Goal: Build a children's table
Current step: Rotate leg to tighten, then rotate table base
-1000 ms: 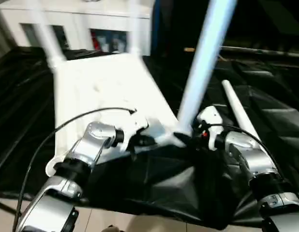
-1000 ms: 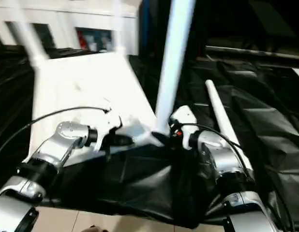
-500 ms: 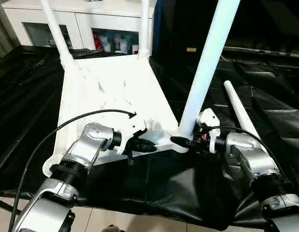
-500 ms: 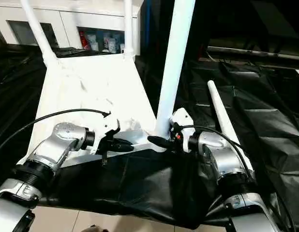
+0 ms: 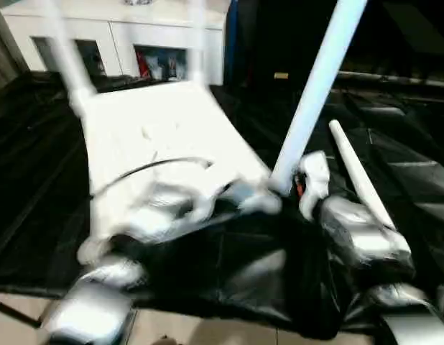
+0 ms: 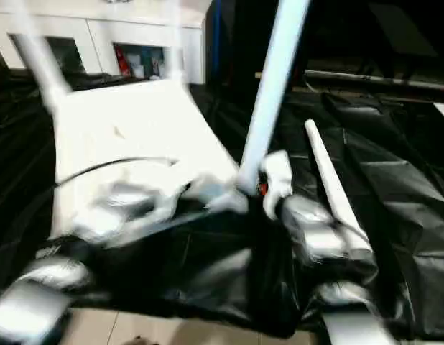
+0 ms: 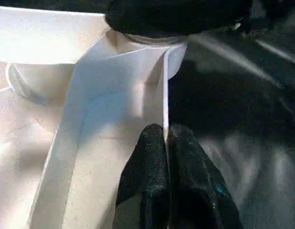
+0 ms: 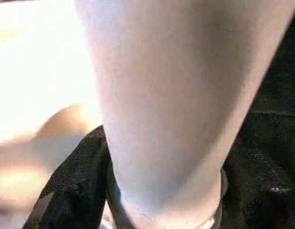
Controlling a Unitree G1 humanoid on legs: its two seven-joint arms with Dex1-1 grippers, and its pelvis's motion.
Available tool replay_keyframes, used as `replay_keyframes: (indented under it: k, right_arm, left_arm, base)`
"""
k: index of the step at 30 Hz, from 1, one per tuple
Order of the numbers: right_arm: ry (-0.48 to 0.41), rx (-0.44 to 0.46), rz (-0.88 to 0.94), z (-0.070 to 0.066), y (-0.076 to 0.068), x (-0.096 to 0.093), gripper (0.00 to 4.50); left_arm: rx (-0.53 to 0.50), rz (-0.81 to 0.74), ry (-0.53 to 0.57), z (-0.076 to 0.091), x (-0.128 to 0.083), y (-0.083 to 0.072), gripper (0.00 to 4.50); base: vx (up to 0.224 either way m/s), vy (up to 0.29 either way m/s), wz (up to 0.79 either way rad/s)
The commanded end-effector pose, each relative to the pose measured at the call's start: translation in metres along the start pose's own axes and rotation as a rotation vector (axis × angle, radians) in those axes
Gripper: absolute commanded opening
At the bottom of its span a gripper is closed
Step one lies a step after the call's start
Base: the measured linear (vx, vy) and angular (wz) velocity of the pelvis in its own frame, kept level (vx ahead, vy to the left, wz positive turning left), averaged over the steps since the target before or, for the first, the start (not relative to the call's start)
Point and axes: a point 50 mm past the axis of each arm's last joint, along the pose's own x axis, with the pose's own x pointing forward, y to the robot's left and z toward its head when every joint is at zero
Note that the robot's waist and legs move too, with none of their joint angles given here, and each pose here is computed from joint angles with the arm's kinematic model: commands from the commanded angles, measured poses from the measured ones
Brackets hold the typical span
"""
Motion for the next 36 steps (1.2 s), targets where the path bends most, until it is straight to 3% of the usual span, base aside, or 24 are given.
replay_keyframes:
  k: [1,7,8,10,12,13,16,17,18,21,24,25,29,31,35,36]
  right_arm:
    - [0.124,0.068,-0.097,-0.029,0.010,0.000,2.72]
    - [0.098,0.081,-0.123,-0.026,0.019,0.007,2.72]
    - [0.098,0.081,-0.123,-0.026,0.019,0.007,3.07]
    - [0.081,0.089,-0.122,-0.024,0.017,0.006,3.07]
    - [0.051,0.044,-0.117,-0.019,0.015,0.006,3.47]
    - [0.002,-0.005,-0.103,-0.010,0.012,0.005,3.48]
    - [-0.035,-0.028,-0.090,-0.004,0.010,0.002,3.52]
    - [-0.094,-0.042,-0.069,0.005,0.000,-0.011,3.52]
    - [-0.094,-0.042,-0.069,0.005,0.000,-0.011,3.52]
    - [-0.146,-0.033,-0.009,0.012,-0.009,-0.040,3.52]
    - [-0.114,-0.073,0.055,0.005,-0.009,-0.053,3.52]
    - [-0.102,-0.080,0.067,0.003,-0.009,-0.054,3.55]
    - [-0.020,-0.100,0.089,-0.013,-0.004,-0.051,3.55]
    - [0.035,-0.133,0.105,-0.020,0.002,-0.048,3.55]
    - [0.049,-0.134,0.093,-0.021,0.006,-0.044,3.55]
    - [0.054,-0.130,0.081,-0.020,0.007,-0.039,3.55]
  left_arm:
    - [-0.101,0.188,-0.034,0.000,0.005,0.008,0.00]
    - [-0.093,0.145,-0.073,0.011,0.016,-0.002,0.00]
    - [-0.093,0.145,-0.073,0.011,0.016,-0.002,0.00]
    - [-0.075,0.142,-0.071,0.011,0.016,-0.001,0.00]
    - [-0.055,0.133,-0.082,0.012,0.015,0.000,0.00]
    - [-0.041,0.116,-0.100,0.014,0.014,0.000,0.00]
    - [-0.033,0.104,-0.115,0.015,0.014,0.000,0.00]
    - [-0.018,0.082,-0.158,0.021,0.013,-0.001,0.00]
    - [-0.018,0.082,-0.158,0.021,0.013,-0.001,0.00]
    - [0.002,0.065,-0.239,0.030,0.011,-0.002,0.00]
    - [0.000,0.067,-0.296,0.039,0.009,0.000,0.00]
    - [-0.010,0.062,-0.306,0.040,0.009,0.000,0.46]
    - [0.009,0.071,-0.350,0.051,0.000,0.006,0.62]
    - [0.053,0.123,-0.349,0.055,-0.017,0.018,1.00]
    - [0.076,0.192,-0.350,0.055,-0.034,0.031,1.06]
    - [0.062,0.269,-0.350,0.052,-0.050,0.045,1.21]
  base:
    - [0.000,0.000,0.00]
    - [0.000,0.000,0.00]
    - [0.000,0.000,0.00]
    - [0.000,0.000,0.00]
    - [0.000,0.000,0.00]
    - [0.000,0.000,0.00]
    - [0.000,0.000,0.00]
    - [0.000,0.000,0.00]
    - [0.000,0.000,0.00]
    - [0.000,0.000,0.00]
    - [0.000,0.000,0.00]
    - [0.000,0.000,0.00]
    - [0.000,0.000,0.00]
    - [0.000,0.000,0.00]
    - [0.000,0.000,0.00]
    - [0.000,0.000,0.00]
